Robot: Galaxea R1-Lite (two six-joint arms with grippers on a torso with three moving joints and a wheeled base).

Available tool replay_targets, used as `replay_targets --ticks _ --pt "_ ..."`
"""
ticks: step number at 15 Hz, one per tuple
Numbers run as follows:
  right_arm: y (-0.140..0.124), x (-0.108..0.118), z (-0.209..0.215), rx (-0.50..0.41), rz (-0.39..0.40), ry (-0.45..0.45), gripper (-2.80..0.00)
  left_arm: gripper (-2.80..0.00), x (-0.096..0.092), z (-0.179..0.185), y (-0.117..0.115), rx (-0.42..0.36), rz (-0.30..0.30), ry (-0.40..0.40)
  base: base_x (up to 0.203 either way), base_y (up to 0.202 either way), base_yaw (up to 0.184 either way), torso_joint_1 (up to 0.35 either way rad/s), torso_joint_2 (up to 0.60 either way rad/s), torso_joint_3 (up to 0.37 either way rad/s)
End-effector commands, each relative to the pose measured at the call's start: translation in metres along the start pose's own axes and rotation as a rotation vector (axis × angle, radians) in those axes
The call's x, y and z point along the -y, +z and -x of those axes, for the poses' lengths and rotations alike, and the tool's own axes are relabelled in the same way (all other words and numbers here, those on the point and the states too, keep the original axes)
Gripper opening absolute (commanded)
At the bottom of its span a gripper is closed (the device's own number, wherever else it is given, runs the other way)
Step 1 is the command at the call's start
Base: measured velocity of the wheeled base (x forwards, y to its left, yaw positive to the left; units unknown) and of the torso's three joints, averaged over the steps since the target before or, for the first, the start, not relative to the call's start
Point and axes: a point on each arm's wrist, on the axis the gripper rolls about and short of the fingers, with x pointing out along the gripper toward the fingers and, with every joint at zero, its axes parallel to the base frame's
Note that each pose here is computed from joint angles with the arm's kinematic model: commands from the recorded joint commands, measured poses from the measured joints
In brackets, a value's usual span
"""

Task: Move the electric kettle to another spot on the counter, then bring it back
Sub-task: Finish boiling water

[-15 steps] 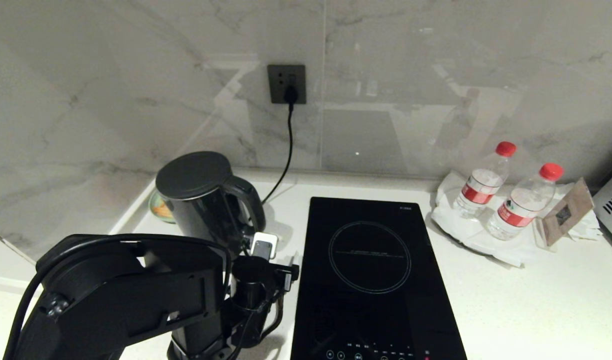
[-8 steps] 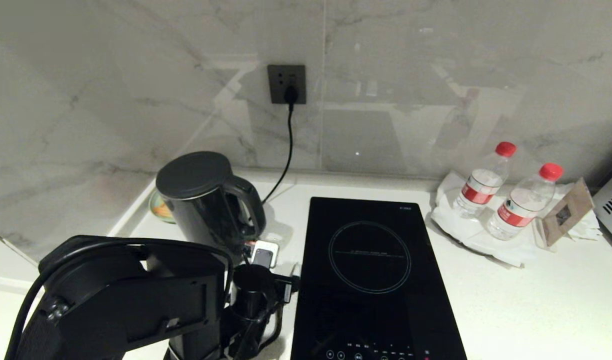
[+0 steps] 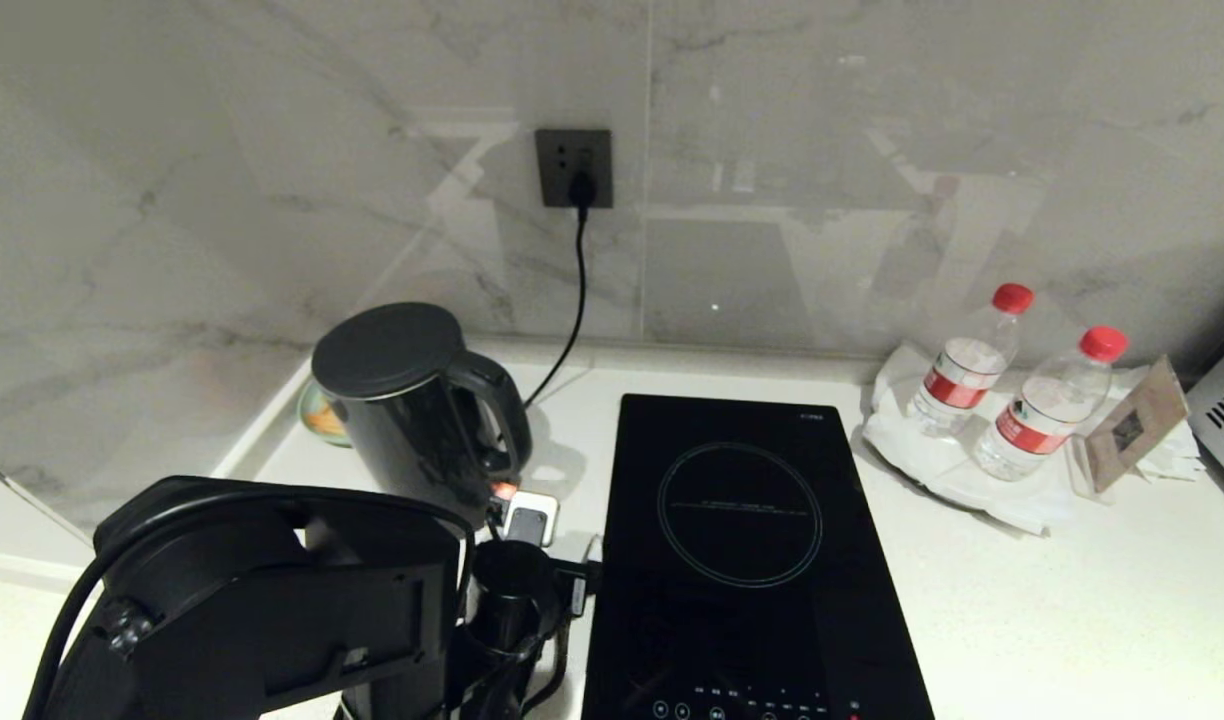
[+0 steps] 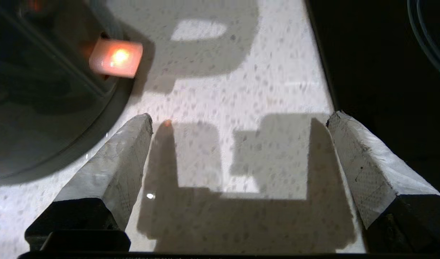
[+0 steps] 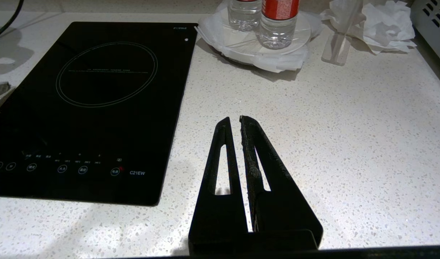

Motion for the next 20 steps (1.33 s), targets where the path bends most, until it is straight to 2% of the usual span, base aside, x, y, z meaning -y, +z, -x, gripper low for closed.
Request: replay_targets --ticks 1,20 --pt "0.000 0.000 0.000 0.000 0.000 0.000 -2.80 0.00 0.002 -0.005 0.004 0.027 0.016 0.004 0.000 0.000 0.000 0.000 0.00 0.000" --pt "0.000 0.000 0.000 0.000 0.000 0.000 -2.80 0.00 -0.002 -0.022 0.014 0.076 0.036 0.037 0.000 0.000 0.000 0.000 0.00 0.000"
